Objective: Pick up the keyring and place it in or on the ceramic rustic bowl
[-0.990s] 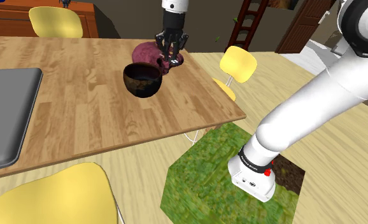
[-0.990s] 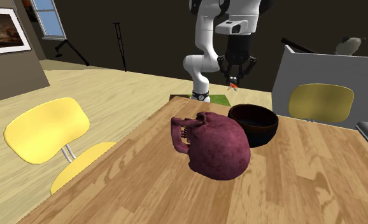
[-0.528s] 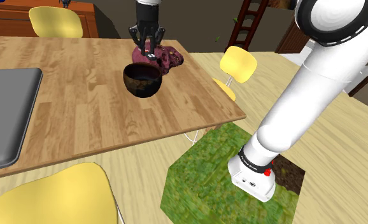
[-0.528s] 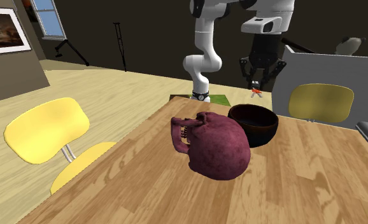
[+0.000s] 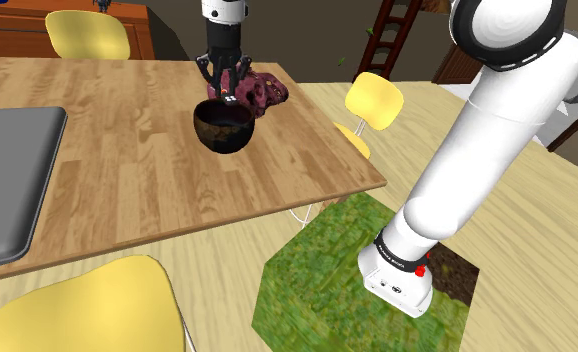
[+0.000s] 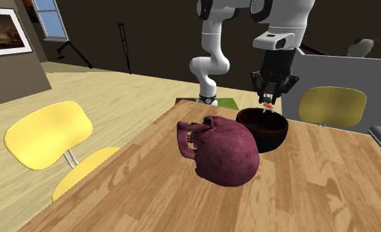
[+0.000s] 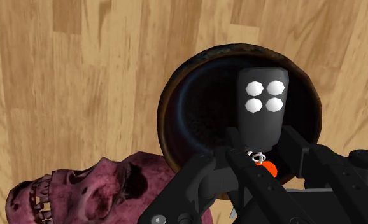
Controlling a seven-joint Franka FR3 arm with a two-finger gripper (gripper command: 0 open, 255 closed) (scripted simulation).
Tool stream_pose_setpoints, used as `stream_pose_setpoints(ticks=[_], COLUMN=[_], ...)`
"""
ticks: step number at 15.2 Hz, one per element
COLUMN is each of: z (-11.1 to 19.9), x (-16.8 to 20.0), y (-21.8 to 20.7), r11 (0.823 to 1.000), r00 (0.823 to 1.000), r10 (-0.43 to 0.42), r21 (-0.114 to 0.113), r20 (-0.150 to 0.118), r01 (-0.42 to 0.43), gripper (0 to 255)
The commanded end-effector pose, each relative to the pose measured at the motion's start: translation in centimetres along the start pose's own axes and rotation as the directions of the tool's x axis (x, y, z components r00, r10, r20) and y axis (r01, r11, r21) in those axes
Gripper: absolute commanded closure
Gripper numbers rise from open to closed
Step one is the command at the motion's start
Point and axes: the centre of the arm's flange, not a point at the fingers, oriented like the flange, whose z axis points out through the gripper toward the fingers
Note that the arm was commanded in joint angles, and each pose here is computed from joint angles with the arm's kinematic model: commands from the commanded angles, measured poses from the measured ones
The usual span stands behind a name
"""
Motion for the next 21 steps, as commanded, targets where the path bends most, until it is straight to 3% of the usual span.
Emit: stream_pose_setpoints(ticks=[1,8,16,17,21], z=[1.1,4.7,4.7,4.7,4.7], x=[0.1,0.2,0.3,0.3,0.3], y=[-0.1,-0.1,-0.1,-0.1,-0.1], r11=[1.000,1.000,1.000,1.000,1.000], r00=[1.000,1.000,1.000,1.000,1.000], r10=[0.000,0.000,0.000,0.000,0.000], r21=[0.000,0.000,0.000,0.000,0.000], r20=[-0.001,-0.001,-0.001,-0.001,-0.001], r01=[0.000,0.000,0.000,0.000,0.000], gripper=[255,255,255,0,0])
